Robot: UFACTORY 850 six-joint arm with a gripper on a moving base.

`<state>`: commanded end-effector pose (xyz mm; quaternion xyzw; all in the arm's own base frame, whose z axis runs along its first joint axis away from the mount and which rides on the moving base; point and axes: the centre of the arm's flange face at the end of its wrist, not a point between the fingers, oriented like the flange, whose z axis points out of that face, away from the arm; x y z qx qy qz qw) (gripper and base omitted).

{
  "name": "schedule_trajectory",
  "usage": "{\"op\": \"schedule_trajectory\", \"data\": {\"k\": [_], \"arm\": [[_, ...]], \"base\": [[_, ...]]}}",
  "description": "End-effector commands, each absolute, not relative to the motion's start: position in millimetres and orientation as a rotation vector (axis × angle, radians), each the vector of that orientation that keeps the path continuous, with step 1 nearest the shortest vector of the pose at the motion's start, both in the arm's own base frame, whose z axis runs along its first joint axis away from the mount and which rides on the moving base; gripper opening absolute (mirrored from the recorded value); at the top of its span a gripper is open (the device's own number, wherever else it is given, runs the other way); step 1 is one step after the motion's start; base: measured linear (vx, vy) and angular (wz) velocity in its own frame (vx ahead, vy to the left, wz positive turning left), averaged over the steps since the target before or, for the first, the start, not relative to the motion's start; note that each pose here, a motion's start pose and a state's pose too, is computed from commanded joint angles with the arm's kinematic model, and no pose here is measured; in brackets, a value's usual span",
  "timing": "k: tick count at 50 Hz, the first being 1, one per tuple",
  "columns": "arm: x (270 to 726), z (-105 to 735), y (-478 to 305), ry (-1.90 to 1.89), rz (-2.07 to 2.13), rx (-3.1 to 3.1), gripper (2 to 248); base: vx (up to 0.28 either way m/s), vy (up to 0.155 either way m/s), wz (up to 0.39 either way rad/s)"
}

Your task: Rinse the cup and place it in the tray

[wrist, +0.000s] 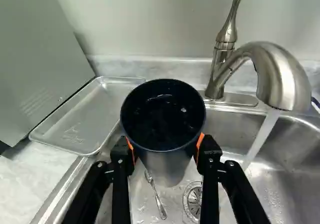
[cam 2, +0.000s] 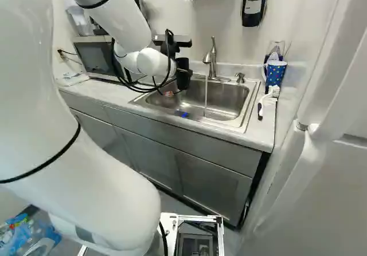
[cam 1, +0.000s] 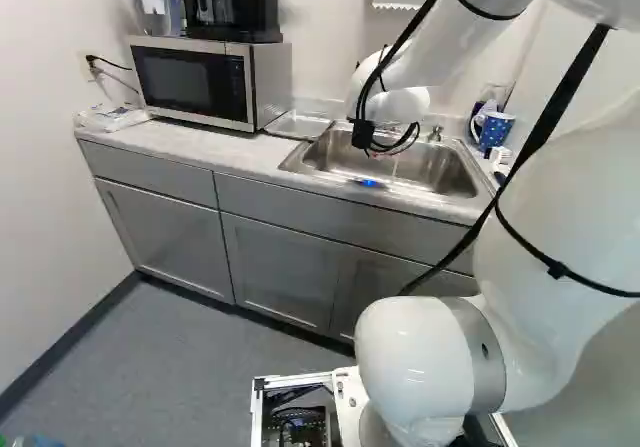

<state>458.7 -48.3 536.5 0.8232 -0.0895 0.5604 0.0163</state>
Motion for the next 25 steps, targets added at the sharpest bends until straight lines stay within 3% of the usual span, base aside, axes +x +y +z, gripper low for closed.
{"op": "schedule_trajectory", "data": {"k": [25], "arm": [[458.1,539.7,-48.2,-0.335,1.765,2.567,126]], "base": [[0.0,0.0,0.0]]}}
